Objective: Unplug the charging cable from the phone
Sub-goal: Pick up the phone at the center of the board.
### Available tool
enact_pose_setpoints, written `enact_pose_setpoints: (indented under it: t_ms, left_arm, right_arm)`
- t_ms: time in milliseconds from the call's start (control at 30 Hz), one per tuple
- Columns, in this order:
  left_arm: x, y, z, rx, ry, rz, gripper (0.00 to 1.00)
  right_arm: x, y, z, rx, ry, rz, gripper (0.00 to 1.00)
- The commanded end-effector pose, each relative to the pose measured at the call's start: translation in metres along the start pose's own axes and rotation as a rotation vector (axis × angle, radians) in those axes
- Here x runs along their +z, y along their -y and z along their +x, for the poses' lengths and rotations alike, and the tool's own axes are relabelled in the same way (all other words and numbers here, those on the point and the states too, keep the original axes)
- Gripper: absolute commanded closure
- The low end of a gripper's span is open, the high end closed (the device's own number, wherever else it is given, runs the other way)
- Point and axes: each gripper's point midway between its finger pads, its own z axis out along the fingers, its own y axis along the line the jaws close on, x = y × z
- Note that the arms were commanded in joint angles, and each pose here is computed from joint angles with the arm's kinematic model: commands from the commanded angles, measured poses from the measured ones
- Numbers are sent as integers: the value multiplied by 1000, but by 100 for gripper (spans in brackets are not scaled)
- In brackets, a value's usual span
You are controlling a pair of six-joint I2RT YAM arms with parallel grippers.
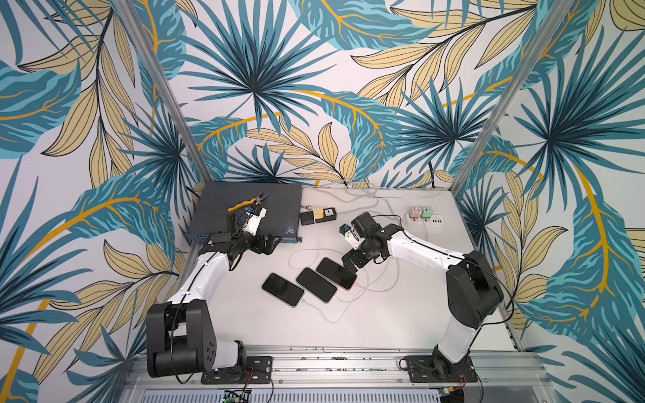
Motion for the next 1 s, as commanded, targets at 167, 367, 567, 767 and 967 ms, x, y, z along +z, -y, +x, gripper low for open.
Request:
enact_pose_setpoints:
  t_ms: [167, 367, 567, 767, 967]
  left_arm:
    - [-13, 15, 1, 10, 11, 34, 0]
    - [-13, 15, 3, 10, 8, 31, 0]
    - [-12, 13, 5, 10, 2, 25, 0]
    - [-11, 12, 8, 7, -5, 21, 0]
    - [-9, 11, 10, 3, -11, 23, 0]
  right_arm:
    - [19, -35, 10, -119, -81, -20, 0]
    - [31, -47, 21, -155, -122, -18, 0]
    - [40, -48, 34, -174, -160, 6, 0]
    - [42, -50, 46, -172, -177, -7, 0]
    - [47, -50, 53, -175, -188, 6, 0]
